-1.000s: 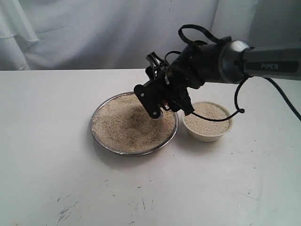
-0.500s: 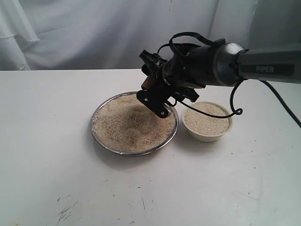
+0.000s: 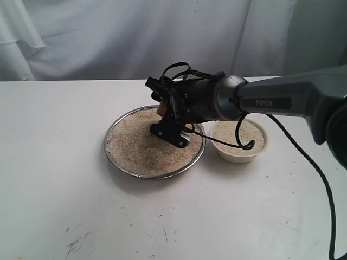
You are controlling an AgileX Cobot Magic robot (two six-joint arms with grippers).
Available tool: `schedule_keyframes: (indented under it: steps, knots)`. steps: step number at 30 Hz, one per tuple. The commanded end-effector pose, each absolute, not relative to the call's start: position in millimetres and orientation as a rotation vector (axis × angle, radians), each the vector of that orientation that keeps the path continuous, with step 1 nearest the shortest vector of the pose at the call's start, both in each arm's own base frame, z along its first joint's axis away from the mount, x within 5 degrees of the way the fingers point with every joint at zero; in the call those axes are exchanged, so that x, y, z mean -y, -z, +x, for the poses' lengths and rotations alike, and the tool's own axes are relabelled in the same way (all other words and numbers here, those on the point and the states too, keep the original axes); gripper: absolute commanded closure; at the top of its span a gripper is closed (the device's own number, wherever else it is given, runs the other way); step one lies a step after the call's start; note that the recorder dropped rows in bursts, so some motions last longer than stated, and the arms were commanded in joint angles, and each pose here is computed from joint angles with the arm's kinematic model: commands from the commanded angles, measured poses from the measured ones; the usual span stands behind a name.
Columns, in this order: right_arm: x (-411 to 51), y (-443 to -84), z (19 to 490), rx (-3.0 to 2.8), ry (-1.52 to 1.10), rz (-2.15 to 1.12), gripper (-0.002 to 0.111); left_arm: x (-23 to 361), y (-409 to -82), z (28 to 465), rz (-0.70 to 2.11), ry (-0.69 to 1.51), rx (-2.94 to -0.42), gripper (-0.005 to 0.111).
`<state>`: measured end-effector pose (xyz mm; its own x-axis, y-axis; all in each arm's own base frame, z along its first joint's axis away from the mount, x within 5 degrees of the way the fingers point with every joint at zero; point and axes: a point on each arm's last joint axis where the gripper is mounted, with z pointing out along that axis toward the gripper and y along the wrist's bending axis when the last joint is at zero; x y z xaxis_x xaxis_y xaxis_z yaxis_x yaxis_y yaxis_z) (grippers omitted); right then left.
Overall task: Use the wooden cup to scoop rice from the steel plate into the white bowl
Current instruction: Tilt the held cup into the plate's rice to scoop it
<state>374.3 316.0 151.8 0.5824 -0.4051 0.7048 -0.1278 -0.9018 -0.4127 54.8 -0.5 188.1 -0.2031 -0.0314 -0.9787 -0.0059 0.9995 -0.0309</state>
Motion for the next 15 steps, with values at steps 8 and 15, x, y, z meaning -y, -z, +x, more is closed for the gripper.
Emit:
schedule_keyframes:
  steps: [8,15]
  knots:
    - [-317,-135,373,-0.477,1.256,-2.546,0.108,1,-187,55,-0.03,0.027,-1.768,0.107]
    - [-323,-131,369,-0.467,1.238,-2.546,0.108,1,-187,55,-0.03,0.027,-1.768,0.107]
